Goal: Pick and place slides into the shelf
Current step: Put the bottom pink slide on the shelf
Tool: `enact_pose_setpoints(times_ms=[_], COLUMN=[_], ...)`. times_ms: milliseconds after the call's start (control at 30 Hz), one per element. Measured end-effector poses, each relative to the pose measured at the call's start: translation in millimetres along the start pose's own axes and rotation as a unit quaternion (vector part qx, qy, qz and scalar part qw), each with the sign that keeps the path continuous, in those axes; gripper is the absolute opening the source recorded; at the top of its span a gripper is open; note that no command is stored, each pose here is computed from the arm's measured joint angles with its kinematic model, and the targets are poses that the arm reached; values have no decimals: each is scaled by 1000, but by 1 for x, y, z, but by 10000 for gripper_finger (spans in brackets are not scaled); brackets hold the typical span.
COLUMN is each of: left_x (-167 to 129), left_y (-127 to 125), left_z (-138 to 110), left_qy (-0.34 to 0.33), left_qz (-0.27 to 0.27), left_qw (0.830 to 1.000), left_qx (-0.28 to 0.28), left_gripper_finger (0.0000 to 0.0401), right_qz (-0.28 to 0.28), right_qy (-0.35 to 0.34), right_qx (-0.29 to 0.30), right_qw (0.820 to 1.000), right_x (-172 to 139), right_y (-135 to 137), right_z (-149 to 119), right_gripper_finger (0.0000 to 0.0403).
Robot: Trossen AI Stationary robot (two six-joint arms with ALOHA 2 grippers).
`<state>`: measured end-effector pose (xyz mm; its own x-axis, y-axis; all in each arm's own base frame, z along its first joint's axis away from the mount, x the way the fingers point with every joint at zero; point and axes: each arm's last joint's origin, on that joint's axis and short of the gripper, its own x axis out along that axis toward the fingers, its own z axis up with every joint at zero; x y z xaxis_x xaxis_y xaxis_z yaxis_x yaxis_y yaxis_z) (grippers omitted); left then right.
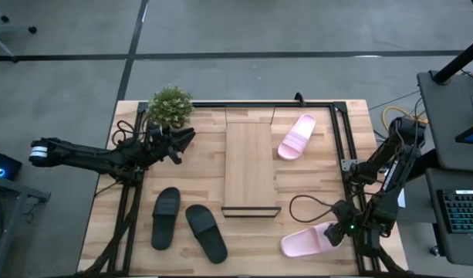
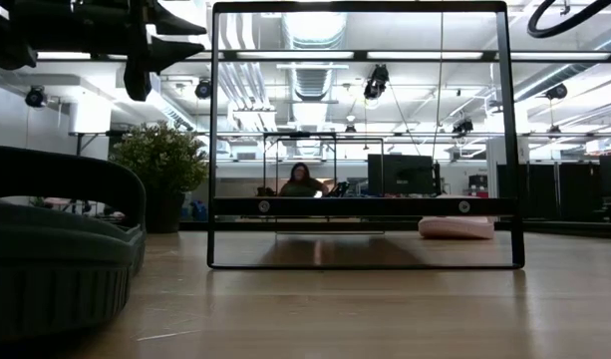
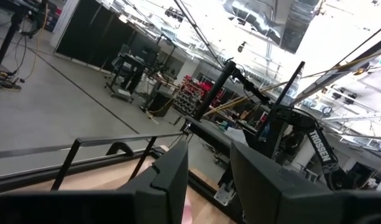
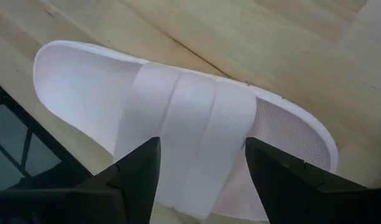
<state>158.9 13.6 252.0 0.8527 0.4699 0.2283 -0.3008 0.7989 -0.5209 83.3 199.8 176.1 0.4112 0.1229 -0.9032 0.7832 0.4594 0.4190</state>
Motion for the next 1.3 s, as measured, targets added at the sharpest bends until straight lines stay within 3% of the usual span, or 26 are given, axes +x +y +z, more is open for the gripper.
enact_pose_setpoints(times_ms=[333, 500, 1300], left_x=[0, 0, 0], left_y=[0, 0, 1], left_z=[0, 1, 0], left_qy=[-3, -3, -3], left_qz=[3, 2, 6], left_qw=[1000, 1000, 1000], left_qx=[0, -1, 0], left_gripper_finger=[107, 107, 107], right_qz=[5, 46, -7], right_qy=[-7, 6, 14], right_qx=[-4, 26, -15], right_qw=[1000, 999, 1000], right_x=[-3, -12, 2], right_y=[3, 13, 7], right_z=[1, 0, -8], right_gripper_finger=[226, 226, 226])
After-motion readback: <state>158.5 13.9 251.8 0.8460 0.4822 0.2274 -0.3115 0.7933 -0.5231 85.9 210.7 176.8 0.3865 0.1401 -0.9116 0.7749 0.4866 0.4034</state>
